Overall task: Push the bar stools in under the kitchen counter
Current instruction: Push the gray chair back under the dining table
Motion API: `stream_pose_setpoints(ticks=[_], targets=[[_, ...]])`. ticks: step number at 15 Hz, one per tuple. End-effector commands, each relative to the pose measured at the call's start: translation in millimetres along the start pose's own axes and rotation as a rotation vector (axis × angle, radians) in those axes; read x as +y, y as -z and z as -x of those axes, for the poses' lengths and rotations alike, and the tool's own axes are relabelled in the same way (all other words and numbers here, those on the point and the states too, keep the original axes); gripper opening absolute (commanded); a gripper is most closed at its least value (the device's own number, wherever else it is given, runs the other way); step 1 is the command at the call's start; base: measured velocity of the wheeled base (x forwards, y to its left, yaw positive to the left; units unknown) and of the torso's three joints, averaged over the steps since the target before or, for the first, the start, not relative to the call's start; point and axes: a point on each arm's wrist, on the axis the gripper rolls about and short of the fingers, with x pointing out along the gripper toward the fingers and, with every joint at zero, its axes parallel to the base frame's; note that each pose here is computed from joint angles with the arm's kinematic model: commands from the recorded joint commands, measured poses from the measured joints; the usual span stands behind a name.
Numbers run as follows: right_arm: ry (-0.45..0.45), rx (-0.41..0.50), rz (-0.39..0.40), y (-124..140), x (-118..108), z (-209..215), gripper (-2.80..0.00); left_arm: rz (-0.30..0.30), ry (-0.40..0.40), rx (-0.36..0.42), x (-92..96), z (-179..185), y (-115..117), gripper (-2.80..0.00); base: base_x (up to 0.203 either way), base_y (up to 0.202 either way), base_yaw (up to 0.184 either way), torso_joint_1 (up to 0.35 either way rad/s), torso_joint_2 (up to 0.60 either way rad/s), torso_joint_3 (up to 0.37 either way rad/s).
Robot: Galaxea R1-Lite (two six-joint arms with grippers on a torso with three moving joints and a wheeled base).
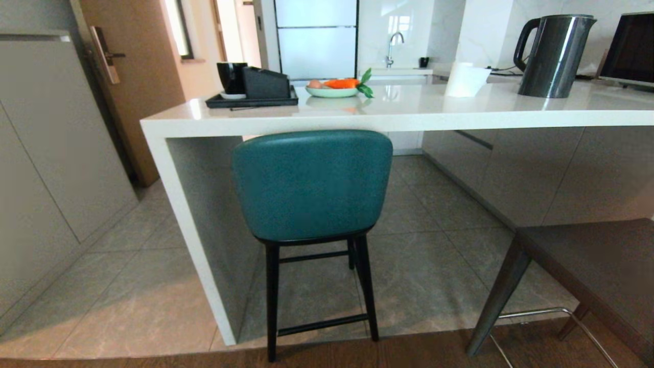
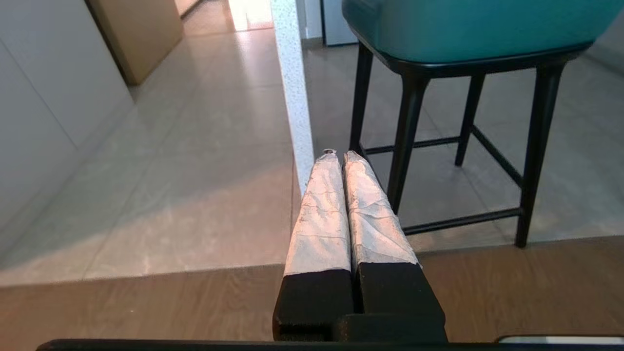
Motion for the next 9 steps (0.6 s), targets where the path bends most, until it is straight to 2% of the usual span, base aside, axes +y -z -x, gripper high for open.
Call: stream_pose_setpoints(ticks=[1,4,9], targets=[[0.039,-0.011,-0.093,-0.5,-1.0,-0.5,-2.80,-0.019,0.018,0.007,-0.6,-0.5,1.2,-2.80,0.000,0.000,0.000,0.000,0.00,0.000],[-0.001,0.042,-0.066,5.0,0.5,-0.5,-2.80,-0.021,0.037,0.005,-1.0,-0.5,1.2,-2.80,0.000,0.000,0.000,0.000,0.00,0.000],[0.000,0.038,-0.059,4.7,0.5,-0.5,-2.80,-0.013,0.036,0.005,-1.0,-0.5,1.2,-2.80,0.000,0.000,0.000,0.000,0.00,0.000]])
